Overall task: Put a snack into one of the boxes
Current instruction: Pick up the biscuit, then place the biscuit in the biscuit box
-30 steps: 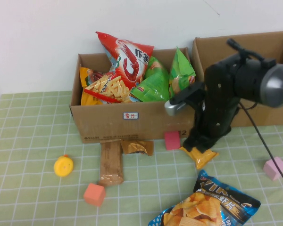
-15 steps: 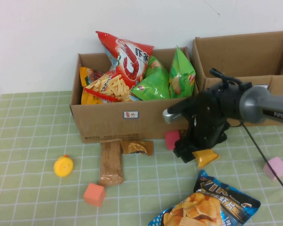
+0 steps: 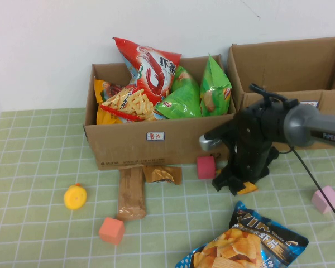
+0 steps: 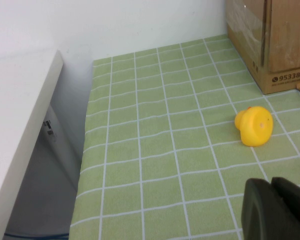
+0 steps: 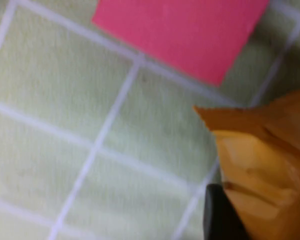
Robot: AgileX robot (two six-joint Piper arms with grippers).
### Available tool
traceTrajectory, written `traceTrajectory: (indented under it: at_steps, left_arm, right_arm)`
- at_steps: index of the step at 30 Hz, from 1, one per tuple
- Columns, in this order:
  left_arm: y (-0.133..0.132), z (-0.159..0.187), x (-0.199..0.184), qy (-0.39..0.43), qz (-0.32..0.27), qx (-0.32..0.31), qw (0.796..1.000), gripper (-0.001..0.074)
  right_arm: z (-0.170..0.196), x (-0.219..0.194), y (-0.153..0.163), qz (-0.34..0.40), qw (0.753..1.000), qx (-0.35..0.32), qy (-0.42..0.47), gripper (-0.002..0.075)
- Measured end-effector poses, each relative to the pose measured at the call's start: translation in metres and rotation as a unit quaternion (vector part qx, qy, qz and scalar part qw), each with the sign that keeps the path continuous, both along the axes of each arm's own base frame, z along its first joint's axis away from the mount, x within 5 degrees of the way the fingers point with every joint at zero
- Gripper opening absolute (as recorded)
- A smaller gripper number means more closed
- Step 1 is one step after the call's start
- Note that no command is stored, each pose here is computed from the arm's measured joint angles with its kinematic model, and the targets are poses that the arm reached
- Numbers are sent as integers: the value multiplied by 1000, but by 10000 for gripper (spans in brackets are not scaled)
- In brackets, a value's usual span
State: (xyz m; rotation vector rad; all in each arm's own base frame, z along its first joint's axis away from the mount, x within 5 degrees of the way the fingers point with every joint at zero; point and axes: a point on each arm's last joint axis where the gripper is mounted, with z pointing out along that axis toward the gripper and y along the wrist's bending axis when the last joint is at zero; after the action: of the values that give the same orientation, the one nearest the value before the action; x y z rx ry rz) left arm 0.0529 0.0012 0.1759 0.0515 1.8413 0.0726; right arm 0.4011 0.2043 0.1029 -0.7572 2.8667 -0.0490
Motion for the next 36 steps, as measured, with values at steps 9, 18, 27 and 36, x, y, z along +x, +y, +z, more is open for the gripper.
traceTrajectory:
  at_steps: [9, 18, 27, 36]
  left_arm:
    - [0, 0, 0, 0, 0, 0, 1000, -3]
    - [0, 0, 0, 0, 0, 0, 1000, -3]
    - [0, 0, 0, 0, 0, 1, 1000, -3]
    - [0, 0, 0, 0, 0, 1, 1000, -3]
  right_arm:
    - [100, -20, -9, 27, 999, 18, -29, 330]
    - [233, -47, -33, 48, 967, 56, -244, 328]
    - [212, 18, -70, -47, 919, 38, -390, 327]
    - [161, 51, -92, -137, 926, 45, -349, 553]
